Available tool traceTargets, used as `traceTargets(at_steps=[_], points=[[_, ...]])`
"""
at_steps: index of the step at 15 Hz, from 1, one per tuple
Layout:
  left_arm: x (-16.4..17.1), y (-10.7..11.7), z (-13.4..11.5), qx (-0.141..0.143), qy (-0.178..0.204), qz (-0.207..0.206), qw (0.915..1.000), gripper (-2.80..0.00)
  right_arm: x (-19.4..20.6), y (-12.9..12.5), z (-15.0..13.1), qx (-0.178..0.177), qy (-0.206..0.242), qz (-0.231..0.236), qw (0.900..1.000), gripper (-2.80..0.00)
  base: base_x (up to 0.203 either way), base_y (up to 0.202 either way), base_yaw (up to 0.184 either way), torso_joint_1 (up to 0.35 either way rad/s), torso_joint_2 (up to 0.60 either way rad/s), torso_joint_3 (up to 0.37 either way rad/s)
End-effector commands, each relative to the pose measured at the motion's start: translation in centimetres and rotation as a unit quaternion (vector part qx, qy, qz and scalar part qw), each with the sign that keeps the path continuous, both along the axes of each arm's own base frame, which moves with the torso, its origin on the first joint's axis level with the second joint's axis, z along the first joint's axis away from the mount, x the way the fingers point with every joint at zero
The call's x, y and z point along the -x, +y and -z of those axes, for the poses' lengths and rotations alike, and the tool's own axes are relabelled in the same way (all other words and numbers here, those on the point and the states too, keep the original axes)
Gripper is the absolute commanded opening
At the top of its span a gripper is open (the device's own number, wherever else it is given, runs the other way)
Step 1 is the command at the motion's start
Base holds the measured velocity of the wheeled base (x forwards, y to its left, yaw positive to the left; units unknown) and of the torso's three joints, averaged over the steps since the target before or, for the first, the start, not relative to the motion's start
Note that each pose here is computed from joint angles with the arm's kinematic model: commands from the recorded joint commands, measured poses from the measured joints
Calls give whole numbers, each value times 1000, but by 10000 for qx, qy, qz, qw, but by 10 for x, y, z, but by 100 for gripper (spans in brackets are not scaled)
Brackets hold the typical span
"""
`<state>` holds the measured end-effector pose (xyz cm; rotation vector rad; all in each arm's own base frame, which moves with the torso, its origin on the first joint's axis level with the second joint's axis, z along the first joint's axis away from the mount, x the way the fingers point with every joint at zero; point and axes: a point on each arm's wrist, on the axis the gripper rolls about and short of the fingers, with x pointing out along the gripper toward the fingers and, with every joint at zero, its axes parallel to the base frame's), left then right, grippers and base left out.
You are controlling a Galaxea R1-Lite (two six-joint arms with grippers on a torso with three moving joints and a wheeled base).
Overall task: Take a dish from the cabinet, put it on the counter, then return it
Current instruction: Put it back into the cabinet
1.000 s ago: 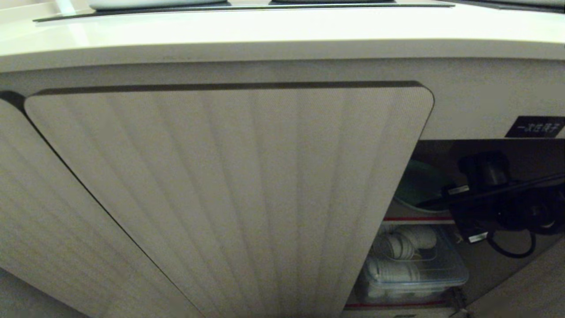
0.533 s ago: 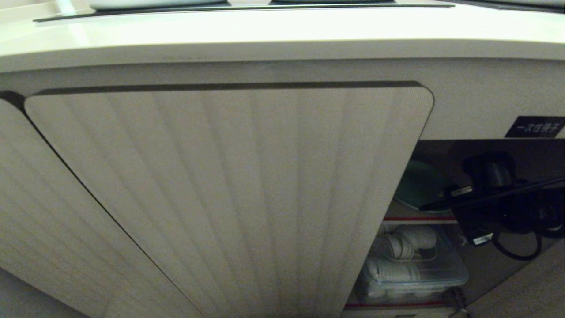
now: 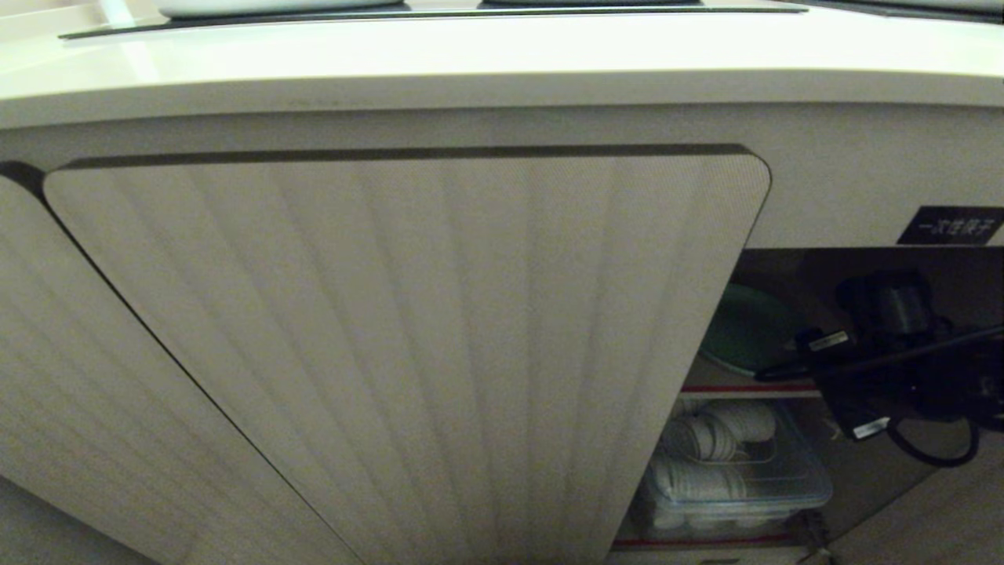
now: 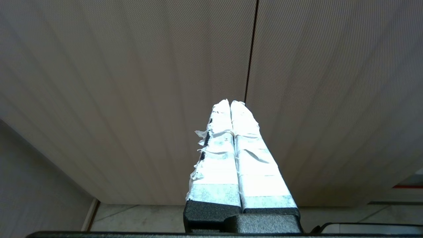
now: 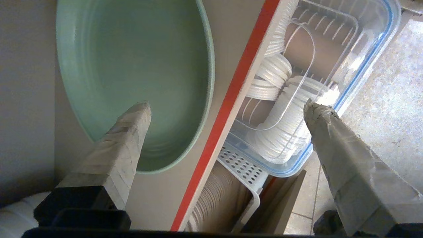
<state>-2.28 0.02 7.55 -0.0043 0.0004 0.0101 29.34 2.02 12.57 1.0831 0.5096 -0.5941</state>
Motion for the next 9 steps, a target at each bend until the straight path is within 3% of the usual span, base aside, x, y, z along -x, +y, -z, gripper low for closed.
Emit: traceTargets(at_steps=[1,9], points=[[0,0,0,2,-2,-3,10000,-280,5,0,-3,75,-60,-65,9999,0,0,0,0,0,0,0],[0,0,0,2,-2,-3,10000,-280,20,-1,-11,207,-124,-256,9994,0,0,0,0,0,0,0]])
